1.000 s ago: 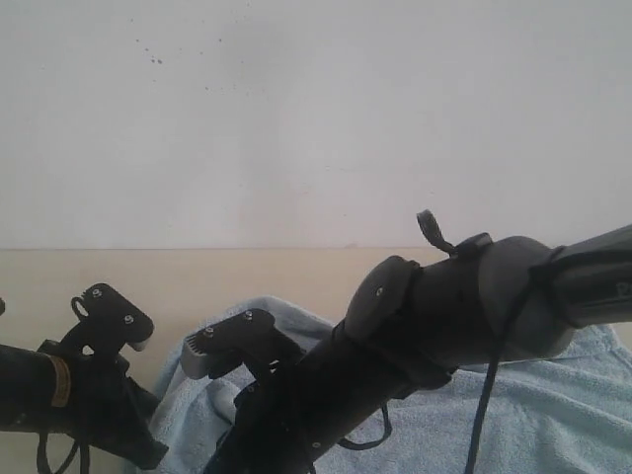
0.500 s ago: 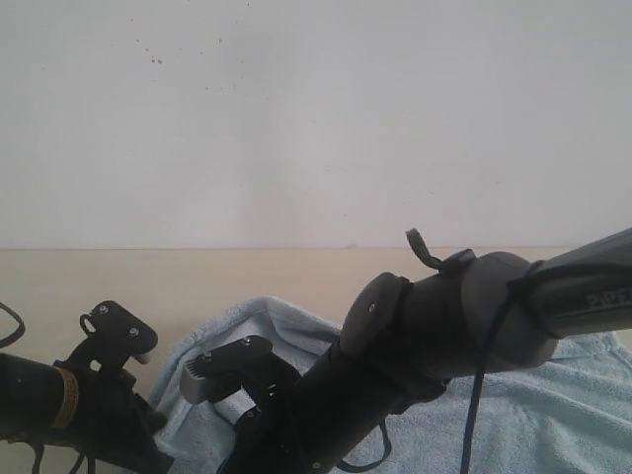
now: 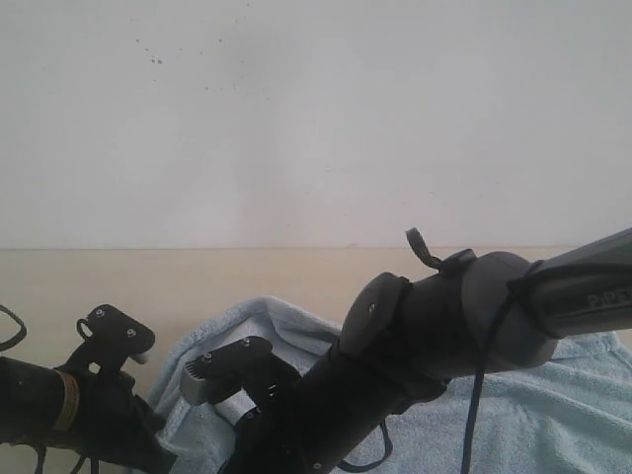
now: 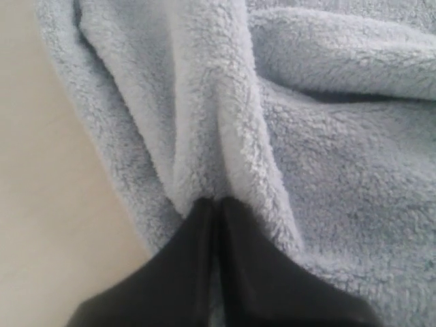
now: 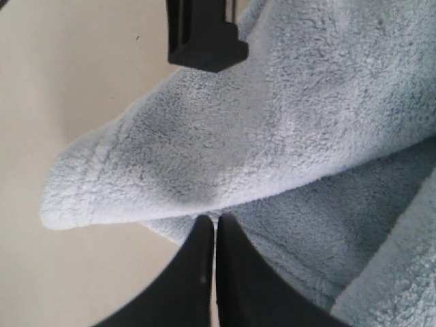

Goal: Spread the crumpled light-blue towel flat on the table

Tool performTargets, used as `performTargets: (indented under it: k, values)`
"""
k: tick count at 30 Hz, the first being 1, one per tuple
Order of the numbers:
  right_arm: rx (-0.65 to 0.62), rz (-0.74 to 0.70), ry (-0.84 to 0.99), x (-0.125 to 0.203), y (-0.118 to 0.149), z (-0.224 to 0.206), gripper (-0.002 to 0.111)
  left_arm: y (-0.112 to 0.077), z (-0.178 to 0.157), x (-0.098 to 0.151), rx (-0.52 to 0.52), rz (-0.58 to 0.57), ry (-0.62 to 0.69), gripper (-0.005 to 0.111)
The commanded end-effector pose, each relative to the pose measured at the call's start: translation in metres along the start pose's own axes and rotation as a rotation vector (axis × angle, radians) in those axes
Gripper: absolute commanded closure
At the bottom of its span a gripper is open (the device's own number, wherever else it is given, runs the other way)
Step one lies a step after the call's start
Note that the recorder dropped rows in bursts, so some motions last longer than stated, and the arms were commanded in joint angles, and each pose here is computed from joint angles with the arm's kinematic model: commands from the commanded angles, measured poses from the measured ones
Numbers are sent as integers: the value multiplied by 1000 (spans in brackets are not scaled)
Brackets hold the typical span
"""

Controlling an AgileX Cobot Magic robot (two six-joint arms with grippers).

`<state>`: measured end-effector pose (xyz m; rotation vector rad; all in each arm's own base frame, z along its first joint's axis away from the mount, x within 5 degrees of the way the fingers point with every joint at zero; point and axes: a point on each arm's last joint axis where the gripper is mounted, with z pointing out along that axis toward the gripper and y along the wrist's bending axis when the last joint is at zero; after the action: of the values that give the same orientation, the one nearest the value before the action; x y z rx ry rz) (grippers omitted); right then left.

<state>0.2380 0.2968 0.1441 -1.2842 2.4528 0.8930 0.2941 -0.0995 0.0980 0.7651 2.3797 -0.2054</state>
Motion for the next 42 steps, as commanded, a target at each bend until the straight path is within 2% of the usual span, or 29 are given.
performTargets:
  k: [1, 6, 13, 18, 21, 36, 42]
  values:
    - [-3, -8, 0, -1, 1, -1, 107, 9, -20, -17, -34, -87, -107, 103]
    - [3, -10, -4, -2, 0, -1, 107, 10, -30, -27, -31, -104, -180, 103]
    - [-6, -10, 2, -1, 1, -1, 107, 7, -8, -13, 7, -120, -126, 103]
    - [-4, -12, 1, -1, 1, -1, 107, 9, -4, -6, -17, -136, -65, 103]
    - [-4, -12, 1, -1, 1, -1, 107, 12, -4, -5, -33, -191, -65, 103]
    - [-7, -12, 3, -1, 1, -1, 107, 12, -4, 0, -39, -203, -41, 103]
    - [-5, -12, 2, -1, 1, -1, 107, 10, 3, 2, -7, -206, -57, 103]
